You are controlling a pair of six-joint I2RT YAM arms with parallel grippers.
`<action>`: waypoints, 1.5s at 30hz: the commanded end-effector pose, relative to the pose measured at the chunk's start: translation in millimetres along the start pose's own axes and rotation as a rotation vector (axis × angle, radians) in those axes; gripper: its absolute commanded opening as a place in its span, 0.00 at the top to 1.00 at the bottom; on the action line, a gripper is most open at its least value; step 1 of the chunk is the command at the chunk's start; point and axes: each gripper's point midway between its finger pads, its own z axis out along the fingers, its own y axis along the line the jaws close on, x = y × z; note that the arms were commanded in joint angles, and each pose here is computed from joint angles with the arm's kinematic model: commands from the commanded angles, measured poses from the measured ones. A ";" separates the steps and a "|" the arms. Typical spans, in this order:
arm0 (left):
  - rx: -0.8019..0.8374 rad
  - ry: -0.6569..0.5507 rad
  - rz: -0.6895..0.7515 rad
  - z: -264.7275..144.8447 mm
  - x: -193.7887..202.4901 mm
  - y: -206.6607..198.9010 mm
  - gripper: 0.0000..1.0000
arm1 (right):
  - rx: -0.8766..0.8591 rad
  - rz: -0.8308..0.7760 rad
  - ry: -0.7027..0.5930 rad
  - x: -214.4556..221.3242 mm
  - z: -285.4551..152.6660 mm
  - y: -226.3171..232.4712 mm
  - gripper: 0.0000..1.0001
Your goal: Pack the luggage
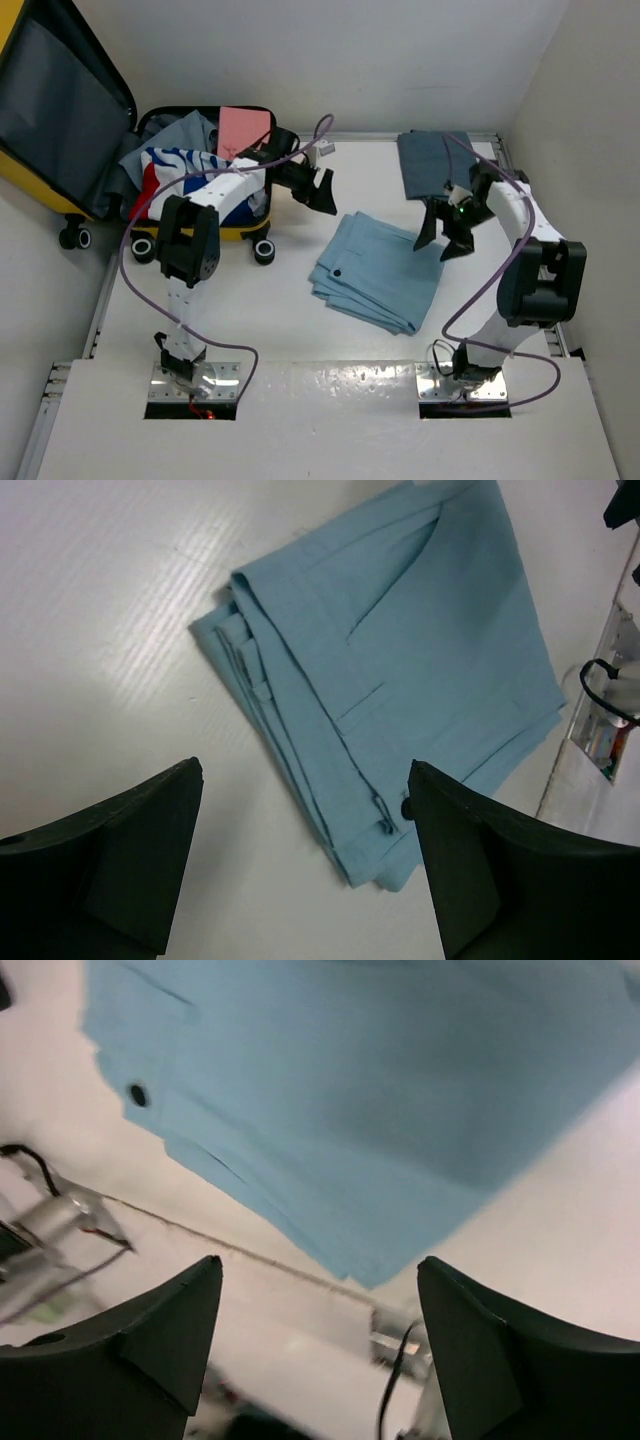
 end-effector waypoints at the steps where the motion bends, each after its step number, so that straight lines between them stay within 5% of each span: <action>1: 0.031 0.023 -0.077 8.4 0.6 -10.0 0.14 | 0.027 0.336 0.118 48.8 14.6 -16.3 0.22; 9: -0.082 0.186 -0.269 44.3 59.1 8.7 0.12 | 0.087 0.481 0.069 64.1 52.0 -45.5 0.16; 21: -0.084 0.345 -0.308 88.1 118.3 -6.8 0.11 | 0.076 0.544 0.013 39.0 92.7 -60.8 0.22; 24: -0.058 0.376 -0.320 100.1 129.0 -14.2 0.13 | 0.083 0.548 0.019 32.7 102.8 -58.2 0.30; 27: -0.043 0.382 -0.316 104.4 130.1 -18.2 0.26 | 0.056 0.463 0.003 17.4 112.0 -39.2 0.47; 30: -0.031 0.376 -0.302 101.1 127.8 -21.9 0.44 | -0.008 0.392 -0.030 -2.1 109.1 -18.9 0.80; 31: -0.028 0.367 -0.286 98.7 123.2 -23.7 0.65 | -0.016 0.348 -0.023 -1.1 108.7 -6.6 0.86; 33: -0.022 0.347 -0.247 89.3 114.7 -30.3 0.81 | -0.036 0.295 -0.059 -12.9 100.7 1.7 1.00; 35: -0.007 0.311 -0.199 82.5 102.4 -36.9 1.00 | -0.059 0.234 -0.113 -22.9 86.8 11.6 1.00; 44: -0.071 -0.245 0.072 -60.0 -56.9 -67.6 1.00 | -0.293 -0.120 -0.435 -107.4 2.1 121.1 1.00; 45: -0.120 -0.300 0.048 -81.4 -69.1 -55.9 1.00 | -0.353 -0.186 -0.543 -135.3 -33.3 146.5 1.00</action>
